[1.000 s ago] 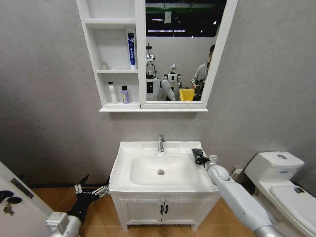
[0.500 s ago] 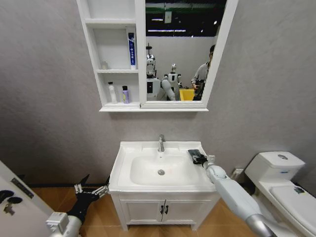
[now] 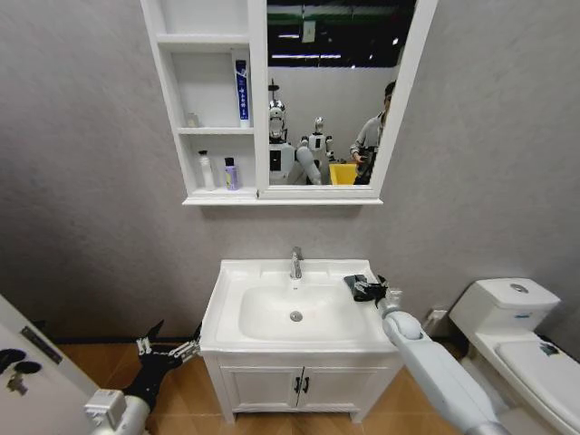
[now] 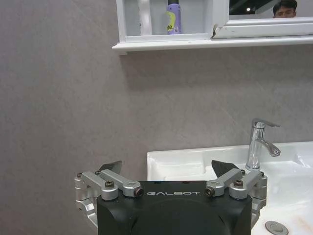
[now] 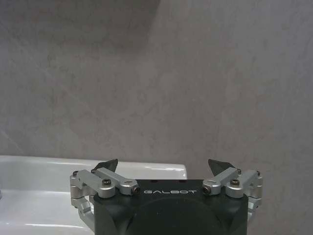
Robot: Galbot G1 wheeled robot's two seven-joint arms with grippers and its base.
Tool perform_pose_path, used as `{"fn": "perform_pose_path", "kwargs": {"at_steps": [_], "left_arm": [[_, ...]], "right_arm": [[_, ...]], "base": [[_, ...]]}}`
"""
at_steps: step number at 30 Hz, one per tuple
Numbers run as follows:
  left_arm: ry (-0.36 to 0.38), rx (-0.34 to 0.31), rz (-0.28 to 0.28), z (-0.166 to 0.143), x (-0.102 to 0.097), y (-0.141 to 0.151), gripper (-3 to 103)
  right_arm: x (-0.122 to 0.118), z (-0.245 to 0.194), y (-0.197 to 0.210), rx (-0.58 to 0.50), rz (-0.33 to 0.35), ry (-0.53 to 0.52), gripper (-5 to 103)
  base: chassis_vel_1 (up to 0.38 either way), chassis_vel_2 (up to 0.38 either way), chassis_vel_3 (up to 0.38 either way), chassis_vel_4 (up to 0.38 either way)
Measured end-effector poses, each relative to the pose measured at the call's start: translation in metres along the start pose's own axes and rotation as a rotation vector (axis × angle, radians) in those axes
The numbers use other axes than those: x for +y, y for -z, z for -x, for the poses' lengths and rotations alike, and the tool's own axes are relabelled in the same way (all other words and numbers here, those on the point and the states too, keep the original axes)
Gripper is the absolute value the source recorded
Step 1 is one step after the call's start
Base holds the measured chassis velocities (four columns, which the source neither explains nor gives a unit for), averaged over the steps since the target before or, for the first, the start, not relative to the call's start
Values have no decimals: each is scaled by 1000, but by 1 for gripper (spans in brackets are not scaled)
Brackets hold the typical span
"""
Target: Move facial cleanser and shampoo from washbasin to cabinet, then wipe washbasin with towel.
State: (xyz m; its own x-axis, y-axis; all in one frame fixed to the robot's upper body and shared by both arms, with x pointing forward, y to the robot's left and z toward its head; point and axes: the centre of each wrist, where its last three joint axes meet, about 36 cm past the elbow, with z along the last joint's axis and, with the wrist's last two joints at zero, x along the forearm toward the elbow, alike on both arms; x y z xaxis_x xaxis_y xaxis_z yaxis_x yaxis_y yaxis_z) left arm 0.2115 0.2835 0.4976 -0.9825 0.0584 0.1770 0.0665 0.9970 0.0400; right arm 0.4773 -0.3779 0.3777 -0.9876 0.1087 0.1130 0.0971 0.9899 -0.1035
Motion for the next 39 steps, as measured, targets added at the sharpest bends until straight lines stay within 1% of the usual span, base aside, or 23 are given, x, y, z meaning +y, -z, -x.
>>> {"fn": "perform_pose_path", "kwargs": {"at_steps": [2,3,4,5,6,9,10,11,12,13,14,15,16,19,22,24,25,26,31,35,38,39], "left_arm": [[0,0,0,0,0,0,100],[0,0,0,0,0,0,100],[0,0,0,0,0,0,100],[0,0,0,0,0,0,100],[0,0,0,0,0,0,100],[0,0,0,0,0,0,100],[0,0,0,0,0,0,100],[0,0,0,0,0,0,100],[0,0,0,0,0,0,100],[0,0,0,0,0,0,100],[0,0,0,0,0,0,100],[0,0,0,0,0,0,100],[0,0,0,0,0,0,100],[0,0,0,0,0,0,100],[0,0,0,0,0,0,100],[0,0,0,0,0,0,100],[0,0,0,0,0,0,100],[0,0,0,0,0,0,100],[0,0,0,0,0,0,100],[0,0,0,0,0,0,100],[0,0,0,0,0,0,100],[0,0,0,0,0,0,100]], "right_arm": [[-1,-38,21,-36,4,-30,100],[-1,-38,21,-36,4,-30,100],[-3,-61,26,-35,11,-32,100],[-10,-88,27,-28,17,-43,100],[-10,-88,27,-28,17,-43,100],[-33,-154,37,-25,29,-73,100],[-33,-154,37,-25,29,-73,100],[-39,-183,41,-21,21,-68,100],[-41,-200,43,-23,19,-55,100],[-41,-200,43,-23,19,-55,100],[-44,-223,44,-35,21,-37,100],[-48,-249,45,-56,25,-42,100],[-48,-249,45,-56,25,-42,100],[-45,-288,42,-66,63,-92,100],[-41,-299,41,-65,72,-100,100],[-25,-316,43,-59,92,-100,100],[-25,-316,43,-59,92,-100,100],[-17,-320,45,-58,105,-96,100],[-2,-323,55,-57,122,-67,100],[6,-323,59,-52,138,-66,100],[26,-321,70,-34,173,-62,100],[26,-321,70,-34,173,-62,100]], "base": [[0,0,0,0],[0,0,0,0],[0,0,0,0],[0,0,0,0],[0,0,0,0],[0,0,0,0],[0,0,0,0],[0,0,0,0],[0,0,0,0],[0,0,0,0],[0,0,0,0],[0,0,0,0],[0,0,0,0],[0,0,0,0],[0,0,0,0],[0,0,0,0],[0,0,0,0],[0,0,0,0],[0,0,0,0],[0,0,0,0],[0,0,0,0],[0,0,0,0]]}}
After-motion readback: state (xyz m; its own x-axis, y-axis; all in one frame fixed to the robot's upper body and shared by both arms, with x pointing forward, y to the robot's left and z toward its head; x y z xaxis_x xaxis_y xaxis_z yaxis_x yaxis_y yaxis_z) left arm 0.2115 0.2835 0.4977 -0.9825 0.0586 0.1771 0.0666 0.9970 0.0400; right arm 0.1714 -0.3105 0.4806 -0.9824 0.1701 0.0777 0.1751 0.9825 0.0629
